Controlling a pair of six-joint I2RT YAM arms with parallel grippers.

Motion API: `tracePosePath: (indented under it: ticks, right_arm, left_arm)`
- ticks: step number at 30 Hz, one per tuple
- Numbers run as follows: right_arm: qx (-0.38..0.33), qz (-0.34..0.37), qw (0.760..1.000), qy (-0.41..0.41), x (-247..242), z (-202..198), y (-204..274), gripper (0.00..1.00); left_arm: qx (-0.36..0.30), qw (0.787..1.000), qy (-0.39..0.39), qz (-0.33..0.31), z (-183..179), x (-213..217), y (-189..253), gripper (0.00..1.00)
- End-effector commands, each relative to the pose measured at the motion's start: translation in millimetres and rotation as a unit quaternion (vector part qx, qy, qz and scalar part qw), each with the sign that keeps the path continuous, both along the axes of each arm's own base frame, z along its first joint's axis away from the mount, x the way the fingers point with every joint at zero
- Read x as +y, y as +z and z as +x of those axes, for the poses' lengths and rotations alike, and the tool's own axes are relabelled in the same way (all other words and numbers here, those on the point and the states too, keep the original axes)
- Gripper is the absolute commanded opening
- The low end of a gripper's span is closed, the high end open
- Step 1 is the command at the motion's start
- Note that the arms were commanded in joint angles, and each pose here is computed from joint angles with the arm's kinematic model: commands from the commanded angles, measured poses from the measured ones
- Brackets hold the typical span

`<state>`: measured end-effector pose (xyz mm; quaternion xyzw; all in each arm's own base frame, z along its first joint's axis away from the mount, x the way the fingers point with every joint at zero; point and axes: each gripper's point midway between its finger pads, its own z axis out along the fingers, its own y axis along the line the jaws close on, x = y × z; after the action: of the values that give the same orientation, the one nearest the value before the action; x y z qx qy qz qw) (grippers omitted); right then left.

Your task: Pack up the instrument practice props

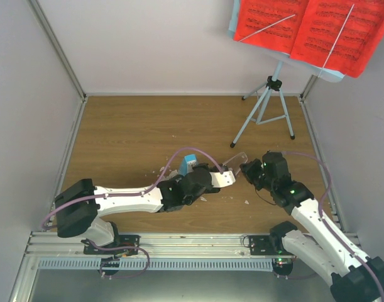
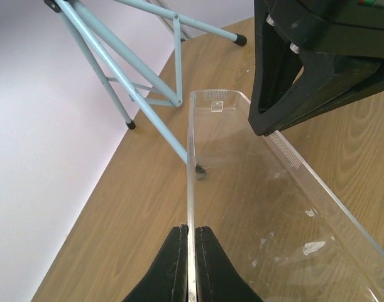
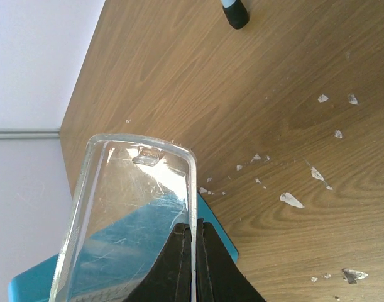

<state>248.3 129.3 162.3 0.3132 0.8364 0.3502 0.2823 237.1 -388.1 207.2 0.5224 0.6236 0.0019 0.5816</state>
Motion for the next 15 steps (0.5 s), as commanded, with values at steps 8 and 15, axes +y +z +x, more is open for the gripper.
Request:
tracePosePath:
  ticks: [8, 15]
  right_arm:
    - [-0.031, -0.005, 0.999, -0.007, -6.2, -4.5, 12.4, 0.65]
    - [-0.080, -0.034, 0.996, -0.022, -26.1, -15.9, 40.5, 0.85]
  left_arm:
    - [0.040, 0.996, 0.020, -0.071, 3.1, -3.1, 17.0, 0.00]
    - [0.127, 0.980, 0.027, -0.148, -1.5, -0.5, 34.3, 0.00]
